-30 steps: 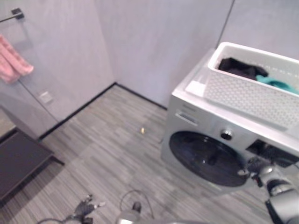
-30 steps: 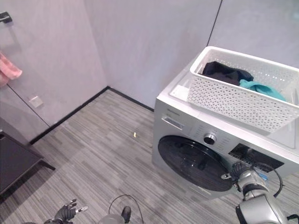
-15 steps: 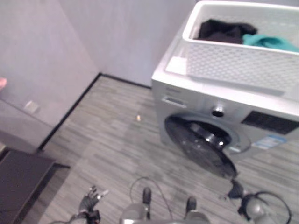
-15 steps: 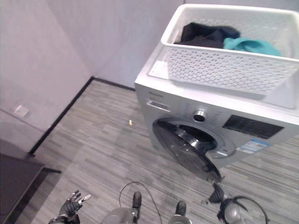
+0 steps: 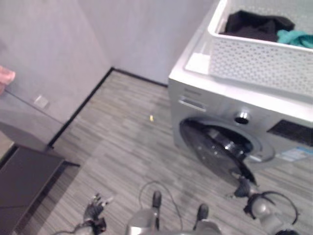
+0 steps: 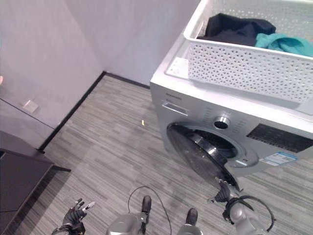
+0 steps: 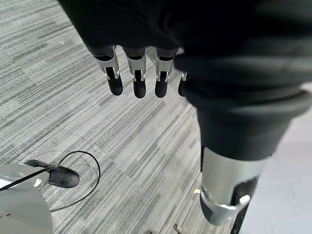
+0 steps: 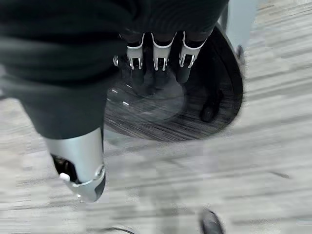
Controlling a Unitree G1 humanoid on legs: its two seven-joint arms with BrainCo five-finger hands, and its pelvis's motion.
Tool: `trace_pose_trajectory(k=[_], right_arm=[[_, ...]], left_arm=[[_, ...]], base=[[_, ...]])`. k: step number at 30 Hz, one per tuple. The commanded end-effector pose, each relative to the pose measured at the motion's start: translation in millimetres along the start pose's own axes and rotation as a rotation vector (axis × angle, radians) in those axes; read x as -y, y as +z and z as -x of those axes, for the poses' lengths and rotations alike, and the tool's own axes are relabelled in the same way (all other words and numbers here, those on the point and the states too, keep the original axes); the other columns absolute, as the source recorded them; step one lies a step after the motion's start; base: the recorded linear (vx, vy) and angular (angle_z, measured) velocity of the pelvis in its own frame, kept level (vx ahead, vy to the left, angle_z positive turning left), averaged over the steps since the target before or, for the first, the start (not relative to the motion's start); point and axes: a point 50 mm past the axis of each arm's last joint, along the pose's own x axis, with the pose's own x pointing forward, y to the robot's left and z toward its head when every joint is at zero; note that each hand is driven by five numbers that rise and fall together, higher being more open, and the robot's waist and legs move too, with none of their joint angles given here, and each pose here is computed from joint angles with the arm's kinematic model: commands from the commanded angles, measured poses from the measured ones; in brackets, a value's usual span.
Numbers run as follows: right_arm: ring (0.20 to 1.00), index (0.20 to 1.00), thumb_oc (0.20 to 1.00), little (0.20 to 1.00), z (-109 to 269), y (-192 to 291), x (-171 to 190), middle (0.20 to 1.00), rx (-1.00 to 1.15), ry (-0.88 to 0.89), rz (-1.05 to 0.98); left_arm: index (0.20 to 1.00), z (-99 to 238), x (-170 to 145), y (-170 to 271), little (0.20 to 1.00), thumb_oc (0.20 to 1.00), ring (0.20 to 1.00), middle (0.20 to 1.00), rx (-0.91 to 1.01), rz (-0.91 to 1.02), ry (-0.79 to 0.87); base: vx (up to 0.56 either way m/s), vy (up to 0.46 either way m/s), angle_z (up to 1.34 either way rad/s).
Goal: Grab the laundry basket,head to the washer,open it,put in the laundry and shut it.
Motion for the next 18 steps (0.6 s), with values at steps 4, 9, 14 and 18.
trace_pose_trajectory(k=[4,9,14,18], right_arm=[[1.0,1.0,1.0,1.0,15.3,29.7,26.2,1.0,0.21,0.015,-0.032],[1.0,1.0,1.0,1.0,45.2,37.8,28.6,1.0,0.292,0.032,-0.121],[1.0,1.0,1.0,1.0,63.3,28.3,26.6,1.0,0.273,0.025,-0.18],[1.0,1.0,1.0,1.0,63.6,18.5,33.0,1.0,0.23,-0.014,-0.161]], left_arm=[[1.0,-2.8,-17.6,9.9,1.0,1.0,1.0,1.0,0.037,-0.043,0.039],[1.0,1.0,-22.5,7.3,1.0,1.0,1.0,1.0,0.028,-0.074,0.032],[1.0,1.7,-18.6,12.5,1.0,1.0,1.0,1.0,0.054,-0.059,0.002],[1.0,5.0,-18.2,7.5,1.0,1.0,1.0,1.0,0.04,-0.06,-0.01]], base=[[0.04,-0.016,-0.22],[0.05,-0.011,-0.19],[0.05,-0.024,-0.18],[0.03,-0.023,-0.11]])
